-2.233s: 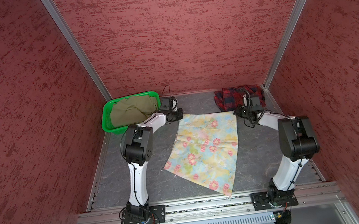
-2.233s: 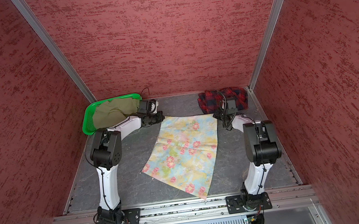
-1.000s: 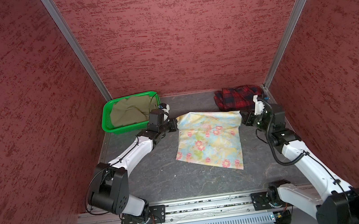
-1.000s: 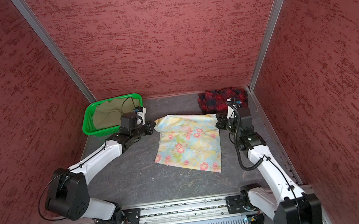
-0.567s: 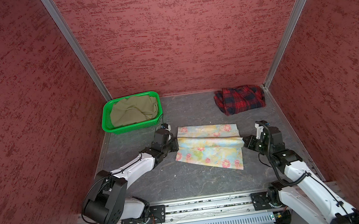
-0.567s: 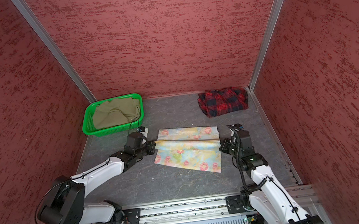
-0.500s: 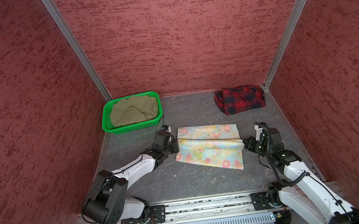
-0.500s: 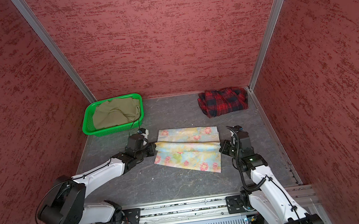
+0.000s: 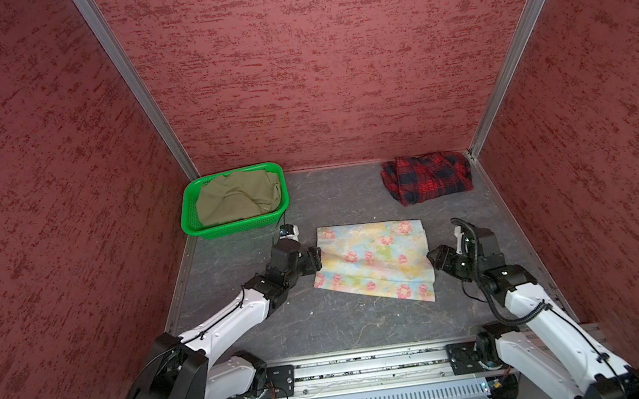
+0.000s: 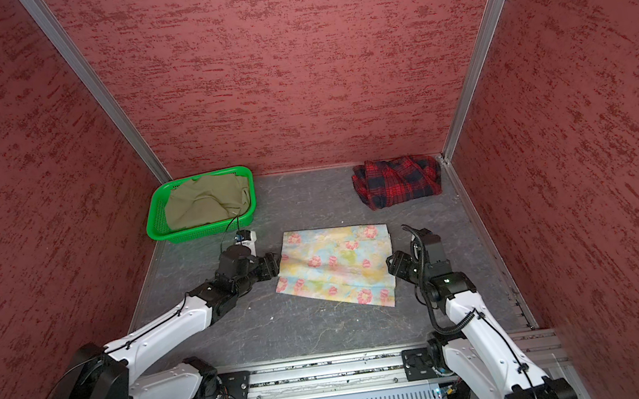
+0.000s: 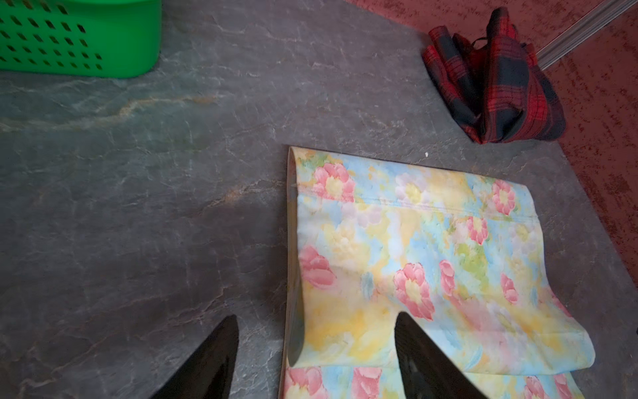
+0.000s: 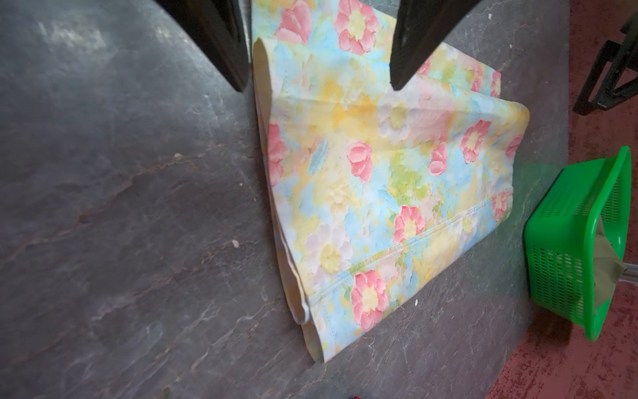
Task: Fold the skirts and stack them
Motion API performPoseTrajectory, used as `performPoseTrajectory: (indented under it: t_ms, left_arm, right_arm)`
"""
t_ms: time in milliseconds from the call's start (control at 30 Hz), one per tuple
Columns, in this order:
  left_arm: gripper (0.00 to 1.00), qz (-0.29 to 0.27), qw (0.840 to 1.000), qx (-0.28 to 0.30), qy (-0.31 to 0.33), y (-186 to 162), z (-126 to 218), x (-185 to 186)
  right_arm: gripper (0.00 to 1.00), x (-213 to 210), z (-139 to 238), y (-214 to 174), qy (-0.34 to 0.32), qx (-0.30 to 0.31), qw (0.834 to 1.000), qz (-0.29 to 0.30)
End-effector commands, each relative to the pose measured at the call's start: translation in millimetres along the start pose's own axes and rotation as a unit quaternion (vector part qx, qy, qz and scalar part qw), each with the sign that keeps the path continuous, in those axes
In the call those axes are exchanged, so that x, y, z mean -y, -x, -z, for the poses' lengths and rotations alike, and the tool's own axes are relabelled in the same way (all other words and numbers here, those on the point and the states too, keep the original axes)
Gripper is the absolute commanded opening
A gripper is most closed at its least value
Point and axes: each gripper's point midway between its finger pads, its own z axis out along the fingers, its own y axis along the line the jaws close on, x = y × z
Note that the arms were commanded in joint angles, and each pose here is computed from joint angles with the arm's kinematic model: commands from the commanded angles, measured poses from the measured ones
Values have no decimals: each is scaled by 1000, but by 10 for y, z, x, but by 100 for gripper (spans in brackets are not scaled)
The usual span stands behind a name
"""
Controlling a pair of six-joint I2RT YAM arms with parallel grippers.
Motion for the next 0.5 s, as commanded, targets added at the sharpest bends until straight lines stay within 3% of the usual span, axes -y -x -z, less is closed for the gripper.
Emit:
performPoseTrajectory:
  t_ms: [0,233,467]
  left_arm:
    - [72,9,999,-36,14,-49,-22,-34]
    - [72,43,987,-156,20,-358,-141,38]
    - [68,89,970,-226,10,-546,-238,30]
  right_arm:
    - [68,23,-3,-90,-13,-32,999,-35]
    - [60,70,-100,-191,-24,-66,996,-61]
    - [52,135,-260,-304,-22,-86,992,-85]
